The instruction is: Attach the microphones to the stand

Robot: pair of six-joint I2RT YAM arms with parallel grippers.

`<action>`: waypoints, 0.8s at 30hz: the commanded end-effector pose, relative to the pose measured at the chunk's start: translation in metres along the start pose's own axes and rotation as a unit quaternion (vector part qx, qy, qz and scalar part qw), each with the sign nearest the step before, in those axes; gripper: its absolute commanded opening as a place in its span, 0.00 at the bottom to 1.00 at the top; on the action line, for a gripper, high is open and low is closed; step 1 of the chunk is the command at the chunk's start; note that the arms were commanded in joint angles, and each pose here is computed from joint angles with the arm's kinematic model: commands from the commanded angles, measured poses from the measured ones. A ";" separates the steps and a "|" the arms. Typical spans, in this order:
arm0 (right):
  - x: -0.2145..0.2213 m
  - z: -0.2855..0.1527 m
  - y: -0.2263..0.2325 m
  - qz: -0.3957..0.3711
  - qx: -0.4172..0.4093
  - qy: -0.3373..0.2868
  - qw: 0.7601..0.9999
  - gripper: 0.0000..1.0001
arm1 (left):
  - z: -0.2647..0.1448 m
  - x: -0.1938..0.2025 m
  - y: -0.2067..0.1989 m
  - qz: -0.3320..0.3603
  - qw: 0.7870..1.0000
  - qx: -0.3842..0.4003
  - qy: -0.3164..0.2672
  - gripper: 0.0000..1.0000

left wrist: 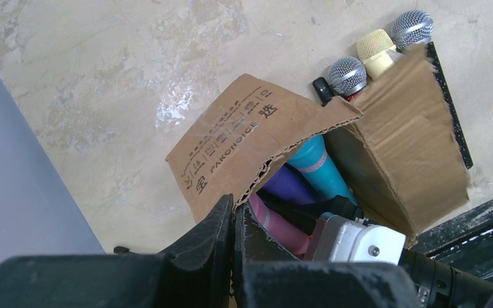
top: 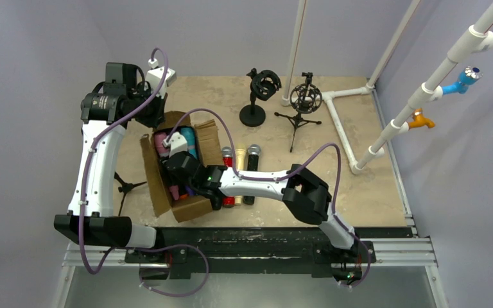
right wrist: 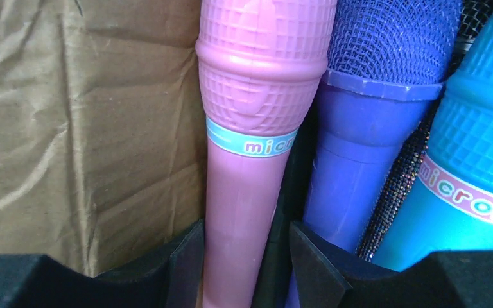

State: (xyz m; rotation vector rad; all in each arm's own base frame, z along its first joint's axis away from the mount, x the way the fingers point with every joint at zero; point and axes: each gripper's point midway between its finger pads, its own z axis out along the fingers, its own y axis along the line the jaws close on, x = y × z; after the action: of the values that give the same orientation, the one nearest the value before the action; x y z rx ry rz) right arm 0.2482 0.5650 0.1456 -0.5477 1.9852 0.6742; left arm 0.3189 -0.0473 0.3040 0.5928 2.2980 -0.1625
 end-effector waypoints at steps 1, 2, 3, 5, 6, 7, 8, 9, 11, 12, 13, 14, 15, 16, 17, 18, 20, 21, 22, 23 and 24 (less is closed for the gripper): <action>-0.038 0.005 -0.001 0.017 0.023 -0.055 0.998 0.54 | -0.017 -0.020 -0.001 0.017 0.998 -0.012 -0.053 0.00; -0.039 0.008 0.000 0.016 0.022 -0.057 0.998 0.54 | -0.017 -0.020 -0.001 0.016 0.998 -0.011 -0.052 0.00; -0.039 0.010 0.001 0.015 0.020 -0.059 0.998 0.54 | -0.018 -0.020 -0.002 0.015 0.998 -0.009 -0.053 0.00; -0.040 0.015 0.004 0.014 0.017 -0.063 0.998 0.54 | -0.018 -0.020 -0.003 0.014 0.998 -0.006 -0.053 0.00; -0.040 0.016 0.005 0.015 0.017 -0.065 0.998 0.54 | -0.018 -0.020 -0.004 0.014 0.999 -0.005 -0.051 0.00; -0.040 0.018 0.006 0.015 0.017 -0.065 0.998 0.53 | -0.018 -0.019 -0.003 0.016 0.999 -0.007 -0.051 0.00; -0.042 0.017 0.006 0.016 0.015 -0.066 0.998 0.50 | -0.018 -0.019 -0.003 0.017 0.999 -0.008 -0.050 0.00; -0.046 0.015 0.007 0.019 0.012 -0.069 0.997 0.47 | -0.018 -0.018 -0.002 0.019 0.999 -0.010 -0.049 0.00; -0.055 0.006 0.009 0.026 0.003 -0.082 0.996 0.38 | -0.017 -0.018 0.001 0.023 0.998 -0.016 -0.049 0.00; -0.065 -0.003 0.011 0.031 -0.003 -0.092 0.995 0.33 | -0.017 -0.018 0.002 0.024 0.998 -0.018 -0.050 0.00; -0.070 -0.009 0.011 0.034 -0.007 -0.097 0.995 0.27 | -0.016 -0.018 0.003 0.026 0.998 -0.020 -0.050 0.00; -0.076 -0.015 0.012 0.038 -0.011 -0.101 0.994 0.23 | -0.016 -0.019 0.004 0.028 0.998 -0.022 -0.050 0.00; -0.081 -0.022 0.013 0.042 -0.017 -0.103 0.994 0.19 | -0.015 -0.019 0.005 0.028 0.998 -0.024 -0.050 0.00; -0.085 -0.029 0.012 0.045 -0.020 -0.105 0.993 0.16 | -0.015 -0.019 0.006 0.030 0.998 -0.027 -0.051 0.00; -0.089 -0.036 0.012 0.049 -0.022 -0.108 0.993 0.12 | -0.014 -0.020 0.007 0.031 0.998 -0.029 -0.051 0.00; -0.095 -0.044 0.013 0.055 -0.028 -0.110 0.992 0.10 | -0.013 -0.020 0.008 0.032 0.998 -0.031 -0.051 0.00; -0.102 -0.059 0.016 0.066 -0.045 -0.112 0.990 0.04 | -0.012 -0.020 0.011 0.035 0.997 -0.037 -0.050 0.00; -0.106 -0.066 0.017 0.070 -0.052 -0.114 0.990 0.02 | -0.011 -0.020 0.012 0.036 0.997 -0.038 -0.050 0.00; -0.109 -0.073 0.017 0.074 -0.058 -0.115 0.989 0.00 | -0.011 -0.021 0.012 0.037 0.997 -0.039 -0.050 0.00; -0.112 -0.081 0.016 0.078 -0.061 -0.115 0.988 0.00 | -0.010 -0.021 0.013 0.037 0.997 -0.040 -0.049 0.00; -0.113 -0.087 0.015 0.081 -0.065 -0.115 0.988 0.00 | -0.011 -0.020 0.014 0.038 0.997 -0.042 -0.049 0.00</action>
State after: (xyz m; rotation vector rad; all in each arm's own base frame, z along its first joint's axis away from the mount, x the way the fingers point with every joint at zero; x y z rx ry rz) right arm 0.2413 0.5419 0.2045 -0.4755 1.9206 0.7580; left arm 0.3264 -0.0389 0.3070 0.6093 2.2632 -0.0858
